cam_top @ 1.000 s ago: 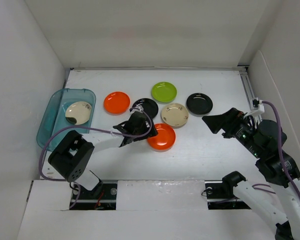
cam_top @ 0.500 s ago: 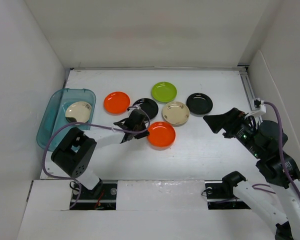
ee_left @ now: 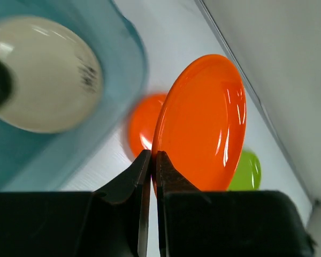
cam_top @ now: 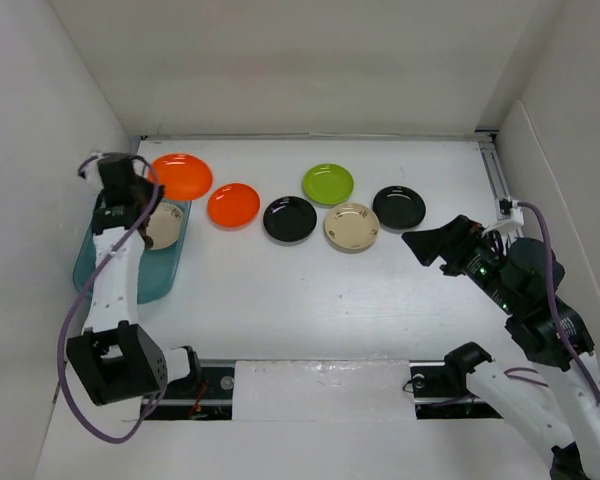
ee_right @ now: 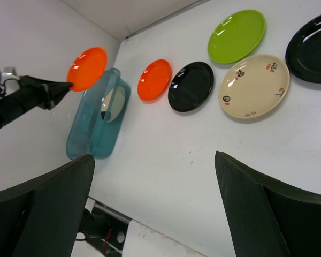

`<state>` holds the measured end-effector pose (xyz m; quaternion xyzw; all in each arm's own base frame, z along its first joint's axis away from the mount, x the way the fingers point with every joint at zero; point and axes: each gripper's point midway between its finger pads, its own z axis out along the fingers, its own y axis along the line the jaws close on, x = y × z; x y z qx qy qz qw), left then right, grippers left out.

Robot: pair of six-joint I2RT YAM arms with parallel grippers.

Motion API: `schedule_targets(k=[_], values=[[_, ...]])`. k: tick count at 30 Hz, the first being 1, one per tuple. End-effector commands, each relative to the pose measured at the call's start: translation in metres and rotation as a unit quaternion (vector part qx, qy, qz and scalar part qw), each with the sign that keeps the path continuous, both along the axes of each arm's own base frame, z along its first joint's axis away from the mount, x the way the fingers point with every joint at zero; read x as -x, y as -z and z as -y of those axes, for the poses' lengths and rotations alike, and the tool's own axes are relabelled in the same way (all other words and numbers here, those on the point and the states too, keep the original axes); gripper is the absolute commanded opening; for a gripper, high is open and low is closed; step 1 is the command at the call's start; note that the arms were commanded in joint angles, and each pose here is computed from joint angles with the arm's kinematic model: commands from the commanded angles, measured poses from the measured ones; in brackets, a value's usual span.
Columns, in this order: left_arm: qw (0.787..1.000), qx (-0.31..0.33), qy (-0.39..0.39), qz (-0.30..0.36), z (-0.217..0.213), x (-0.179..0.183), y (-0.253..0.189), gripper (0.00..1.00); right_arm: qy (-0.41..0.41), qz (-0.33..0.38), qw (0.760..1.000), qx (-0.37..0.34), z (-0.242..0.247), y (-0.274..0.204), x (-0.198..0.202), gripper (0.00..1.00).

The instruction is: Place the plates into the plastic bin on the countertop

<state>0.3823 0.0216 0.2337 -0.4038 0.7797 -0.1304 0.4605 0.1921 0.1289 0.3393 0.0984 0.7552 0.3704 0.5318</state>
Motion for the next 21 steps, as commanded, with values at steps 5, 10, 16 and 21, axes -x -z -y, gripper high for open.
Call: schedule_targets(k=[5,10,16,21], values=[[0.991,0.004,-0.113,-0.075,-0.106,0.008,0.021,0.0,-0.015,0.026,1.0,-0.002,-0.008,-0.01,-0.008,1.0],[0.979,0.0,-0.162,-0.125,-0.136,0.01,0.059,0.0,-0.012,0.031,0.999,0.007,-0.006,-0.009,-0.01,1.0],[0.976,0.008,-0.164,-0.143,-0.139,0.004,0.082,0.0,-0.012,0.03,0.999,0.008,-0.006,-0.004,-0.01,1.0],[0.98,-0.002,-0.162,-0.117,-0.141,-0.002,0.06,0.76,-0.012,0.03,0.999,0.008,-0.006,-0.004,-0.01,1.0]])
